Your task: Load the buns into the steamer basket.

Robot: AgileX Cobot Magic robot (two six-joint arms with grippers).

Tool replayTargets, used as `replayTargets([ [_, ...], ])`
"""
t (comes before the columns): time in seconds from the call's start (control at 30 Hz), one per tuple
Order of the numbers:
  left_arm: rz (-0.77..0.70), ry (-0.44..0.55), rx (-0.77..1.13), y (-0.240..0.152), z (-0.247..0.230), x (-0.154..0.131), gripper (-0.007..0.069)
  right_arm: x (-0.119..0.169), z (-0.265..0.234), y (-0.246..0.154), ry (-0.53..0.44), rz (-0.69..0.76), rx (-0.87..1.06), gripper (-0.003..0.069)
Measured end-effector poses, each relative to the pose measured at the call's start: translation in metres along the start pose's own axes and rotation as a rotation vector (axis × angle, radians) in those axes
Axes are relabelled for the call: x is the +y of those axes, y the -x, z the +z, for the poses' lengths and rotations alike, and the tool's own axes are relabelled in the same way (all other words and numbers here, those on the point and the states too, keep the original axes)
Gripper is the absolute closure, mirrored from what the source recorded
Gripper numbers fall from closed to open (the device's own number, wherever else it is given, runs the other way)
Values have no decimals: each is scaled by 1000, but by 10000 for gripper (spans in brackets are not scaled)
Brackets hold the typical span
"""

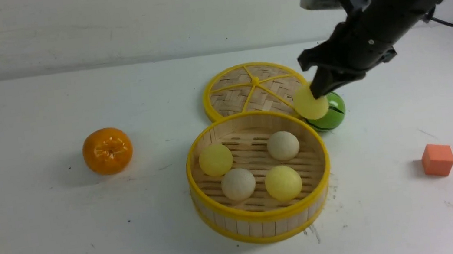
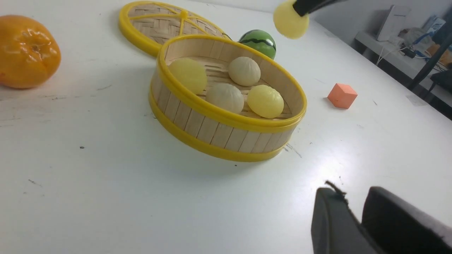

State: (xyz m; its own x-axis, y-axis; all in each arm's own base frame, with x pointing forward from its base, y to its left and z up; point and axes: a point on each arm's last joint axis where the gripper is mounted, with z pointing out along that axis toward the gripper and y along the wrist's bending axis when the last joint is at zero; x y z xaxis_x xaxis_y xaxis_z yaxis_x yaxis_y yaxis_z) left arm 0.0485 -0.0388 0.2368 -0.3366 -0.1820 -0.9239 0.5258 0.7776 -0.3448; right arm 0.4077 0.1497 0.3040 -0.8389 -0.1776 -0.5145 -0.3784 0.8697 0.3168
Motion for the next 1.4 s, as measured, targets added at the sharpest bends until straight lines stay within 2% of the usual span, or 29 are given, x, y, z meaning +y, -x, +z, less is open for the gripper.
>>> replayTargets([
  [0.13,0,0,0,0,0,0,491,18,20,-1,24,-28,-1,655],
  [0.23,0,0,0,0,0,0,489,32,59,-7,40,-47,15,655],
  [0.5,0,0,0,0,0,0,489,27,113,-17,26,-33,23,609],
  [0.6,0,0,0,0,0,0,484,24,120,-18,19,-29,16,521],
  [0.7,0,0,0,0,0,0,481,24,121,-18,19,-28,15,394],
  [0.73,0,0,0,0,0,0,481,25,119,-17,20,-29,14,330],
  [0.8,0,0,0,0,0,0,480,26,117,-17,21,-31,14,286],
  [0.83,0,0,0,0,0,0,479,29,109,-15,27,-36,13,225],
  [0.9,0,0,0,0,0,0,476,35,91,-12,39,-48,8,172],
  [0.93,0,0,0,0,0,0,476,36,88,-11,41,-49,6,169],
  [0.97,0,0,0,0,0,0,472,44,66,-9,50,-69,3,154],
  [1.0,0,0,0,0,0,0,472,45,63,-9,51,-72,4,153],
  [1.03,0,0,0,0,0,0,470,53,33,-8,54,-108,14,160],
  [1.1,0,0,0,0,0,0,470,59,12,-10,53,-131,27,179],
  [1.13,0,0,0,0,0,0,468,65,-14,-13,41,-152,45,223],
  [1.17,0,0,0,0,0,0,467,65,-17,-14,39,-153,48,230],
  [1.2,0,0,0,0,0,0,463,70,-43,-20,23,-141,60,304],
  [1.27,0,0,0,0,0,0,461,71,-54,-25,14,-129,68,352],
  [1.3,0,0,0,0,0,0,460,72,-71,-37,0,-104,83,448],
  [1.4,0,0,0,0,0,0,459,71,-89,-62,-14,-64,103,593],
])
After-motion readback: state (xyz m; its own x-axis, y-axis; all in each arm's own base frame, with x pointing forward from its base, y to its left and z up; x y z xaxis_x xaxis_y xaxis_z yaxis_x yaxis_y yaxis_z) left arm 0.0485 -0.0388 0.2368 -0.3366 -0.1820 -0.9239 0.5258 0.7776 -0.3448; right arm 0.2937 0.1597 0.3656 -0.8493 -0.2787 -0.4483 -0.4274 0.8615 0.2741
